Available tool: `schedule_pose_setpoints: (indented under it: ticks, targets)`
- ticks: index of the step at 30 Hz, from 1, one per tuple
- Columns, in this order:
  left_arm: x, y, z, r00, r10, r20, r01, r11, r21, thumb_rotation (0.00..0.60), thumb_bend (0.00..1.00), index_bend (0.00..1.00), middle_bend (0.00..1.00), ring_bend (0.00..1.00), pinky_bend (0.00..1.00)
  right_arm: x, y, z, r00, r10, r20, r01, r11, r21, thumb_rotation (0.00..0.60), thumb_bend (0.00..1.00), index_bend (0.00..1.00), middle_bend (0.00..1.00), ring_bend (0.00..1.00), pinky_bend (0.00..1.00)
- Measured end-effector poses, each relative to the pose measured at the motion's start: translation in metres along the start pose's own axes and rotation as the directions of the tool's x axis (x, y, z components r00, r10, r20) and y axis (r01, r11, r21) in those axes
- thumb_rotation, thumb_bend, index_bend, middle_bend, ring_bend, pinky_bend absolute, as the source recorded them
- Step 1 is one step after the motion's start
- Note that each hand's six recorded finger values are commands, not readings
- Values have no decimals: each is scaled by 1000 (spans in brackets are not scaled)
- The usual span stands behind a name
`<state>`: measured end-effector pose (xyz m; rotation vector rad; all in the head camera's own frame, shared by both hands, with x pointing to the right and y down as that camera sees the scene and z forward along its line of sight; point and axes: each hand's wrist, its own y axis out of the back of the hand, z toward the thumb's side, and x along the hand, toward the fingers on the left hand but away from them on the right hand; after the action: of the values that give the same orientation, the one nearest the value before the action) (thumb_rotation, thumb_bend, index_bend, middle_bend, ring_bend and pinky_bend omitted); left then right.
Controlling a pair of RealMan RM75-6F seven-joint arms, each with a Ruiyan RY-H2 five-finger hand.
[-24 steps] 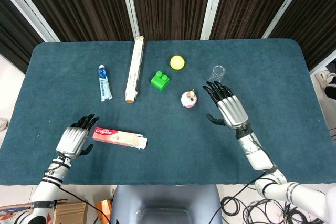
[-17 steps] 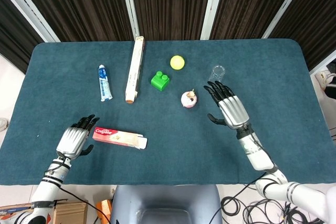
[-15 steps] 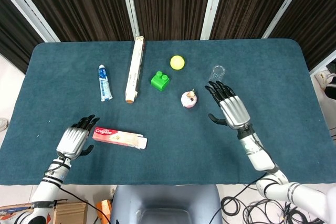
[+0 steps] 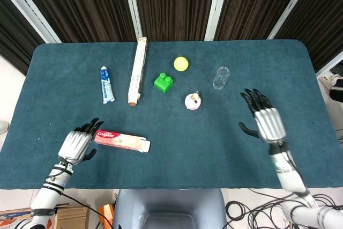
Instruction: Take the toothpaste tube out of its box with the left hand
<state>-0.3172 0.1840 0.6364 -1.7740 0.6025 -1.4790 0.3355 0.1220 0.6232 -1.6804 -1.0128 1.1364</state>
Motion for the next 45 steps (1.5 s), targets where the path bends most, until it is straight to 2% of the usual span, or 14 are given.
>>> schedule_pose_setpoints:
  ticks: [1,4,9,12,14,18,25,33,37,40,45]
  targets:
    - [-1,1,2,1000,-2,6,2,1000,3,600,283,124,75,640,677,9,3,-6,1000,0,16,0,1000,0,600,196,122,75,31,169]
    - [-1,3,11,999,-7,33,7,1000,21,600,284,124,75,762,768,44,9,-22,998,11,65,-11,1000,-9,600,196,122,77,32,169]
    - [4,2,31,996,-13,87,9,999,54,600,285,130,76,807,820,104,9,-36,985,130,115,-132,991,6,600,196,111,77,34,170]
    - [10,-1,46,993,-20,116,12,998,63,600,285,132,78,825,839,127,13,-37,975,176,132,-183,982,47,600,196,83,78,37,170]
    - [14,-5,54,991,-33,127,25,998,65,600,285,132,79,830,848,137,16,-33,974,181,135,-191,979,71,600,196,80,78,38,170]
    - [22,-14,64,988,-74,134,66,996,68,600,286,132,79,841,857,155,26,-24,982,151,113,-162,982,99,600,196,81,78,38,170]
    - [41,-31,84,979,-142,144,129,987,91,600,295,136,88,869,889,175,27,-14,984,169,51,-173,978,115,600,196,82,78,38,170]
    - [61,-37,95,980,-147,133,130,983,128,600,302,158,112,882,903,180,21,-13,976,215,31,-218,967,135,600,196,82,78,38,170]
    - [65,-38,91,983,-150,110,134,981,141,600,320,201,162,889,914,181,19,-13,971,236,25,-238,961,144,600,196,82,78,38,171]
    - [67,-37,86,985,-149,87,135,980,144,600,361,263,235,906,932,182,18,-12,969,246,21,-246,958,149,600,196,82,78,38,170]
    - [69,-36,77,989,-134,57,124,981,149,600,365,312,309,913,939,183,15,-11,964,266,13,-264,950,165,600,196,82,78,38,170]
